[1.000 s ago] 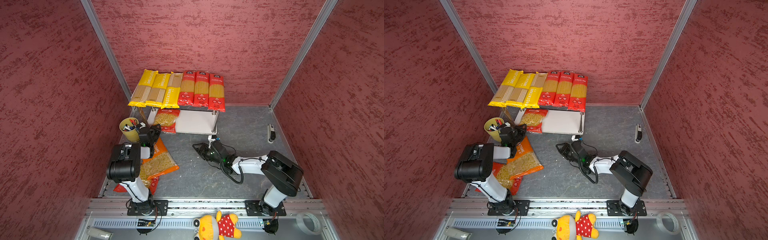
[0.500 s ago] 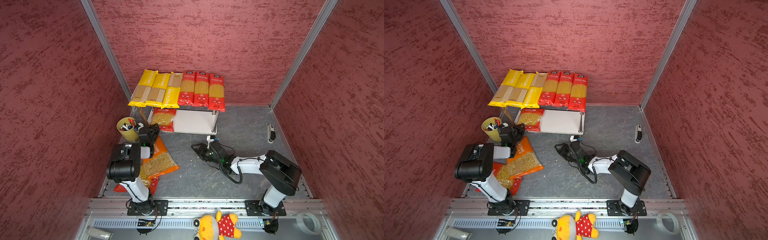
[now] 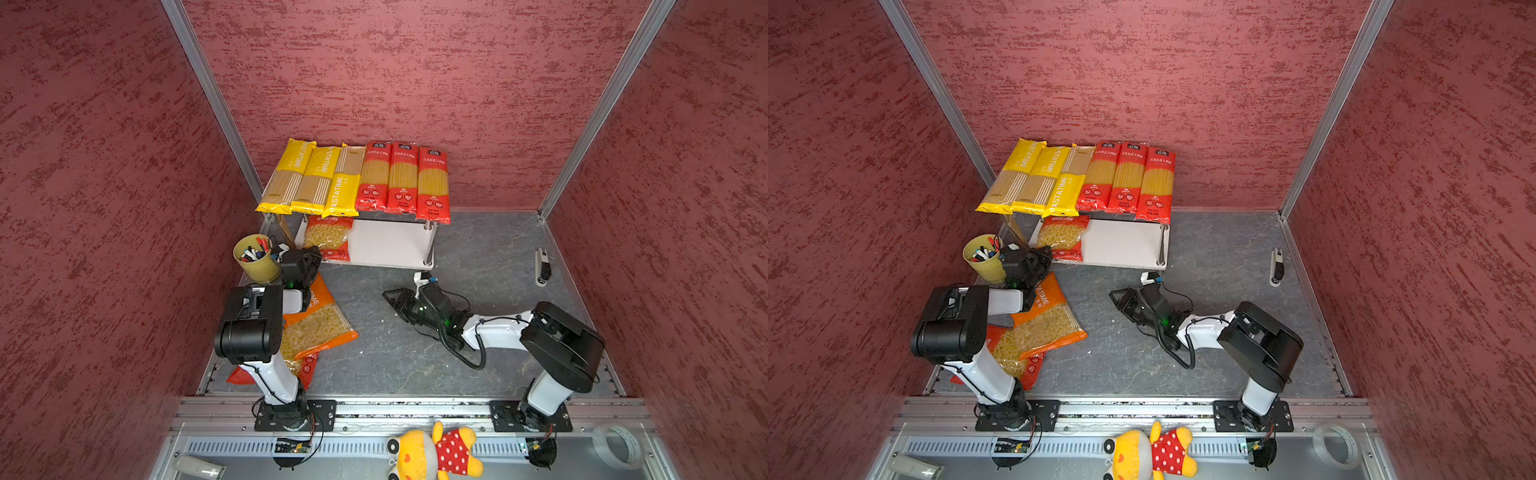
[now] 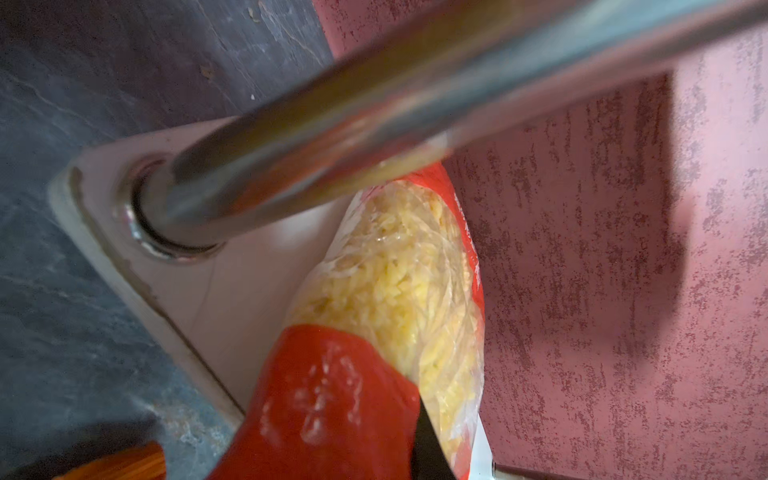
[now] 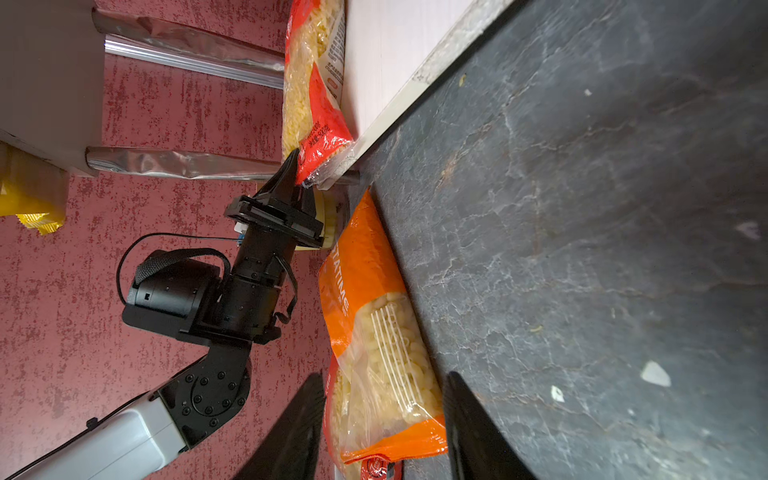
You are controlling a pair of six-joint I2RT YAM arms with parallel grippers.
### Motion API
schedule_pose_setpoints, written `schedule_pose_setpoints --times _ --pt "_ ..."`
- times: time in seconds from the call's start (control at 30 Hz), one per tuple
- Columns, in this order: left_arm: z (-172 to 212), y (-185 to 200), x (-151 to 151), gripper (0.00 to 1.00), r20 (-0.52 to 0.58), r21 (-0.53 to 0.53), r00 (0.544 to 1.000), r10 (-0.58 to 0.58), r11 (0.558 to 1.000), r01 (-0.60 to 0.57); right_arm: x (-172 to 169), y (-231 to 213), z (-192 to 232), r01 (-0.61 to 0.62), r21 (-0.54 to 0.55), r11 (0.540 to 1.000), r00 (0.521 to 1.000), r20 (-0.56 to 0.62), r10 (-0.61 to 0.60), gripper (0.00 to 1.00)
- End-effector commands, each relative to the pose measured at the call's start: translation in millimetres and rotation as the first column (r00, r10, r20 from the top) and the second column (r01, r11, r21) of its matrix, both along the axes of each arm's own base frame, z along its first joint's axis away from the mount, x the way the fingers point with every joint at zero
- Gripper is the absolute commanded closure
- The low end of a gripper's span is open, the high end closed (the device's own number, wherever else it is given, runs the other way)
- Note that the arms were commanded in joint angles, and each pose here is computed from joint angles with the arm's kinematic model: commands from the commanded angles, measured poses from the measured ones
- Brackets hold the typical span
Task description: Place and organize the pasta boxes and bags onto the shelf
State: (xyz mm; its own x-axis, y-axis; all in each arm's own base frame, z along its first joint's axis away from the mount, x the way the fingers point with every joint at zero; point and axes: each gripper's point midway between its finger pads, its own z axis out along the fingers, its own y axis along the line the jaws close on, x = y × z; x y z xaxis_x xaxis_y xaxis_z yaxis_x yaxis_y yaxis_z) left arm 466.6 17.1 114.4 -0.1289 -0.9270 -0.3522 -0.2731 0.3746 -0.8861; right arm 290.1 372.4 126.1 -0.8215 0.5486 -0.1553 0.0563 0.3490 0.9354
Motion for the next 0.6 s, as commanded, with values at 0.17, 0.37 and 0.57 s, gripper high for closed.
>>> schedule_pose_setpoints --times 0.17,0.37,0.57 --pt "-6 9 -12 0.67 -0.055 -0.029 0.998 0.012 1.0 -0.013 2 3 14 0.015 0.046 0.999 1.0 0.009 -0.016 0.51" --pt "2 13 -32 0.51 -0.149 0.024 0.987 0.06 0.998 -0.058 2 3 9 0.019 0.037 0.999 1.0 0.003 -0.019 0.51" --pt "14 10 -56 0.45 -0.195 0.046 0.978 0.071 0.997 -0.063 11 -1 9 0.004 -0.088 0.996 0.996 0.087 0.003 0.56"
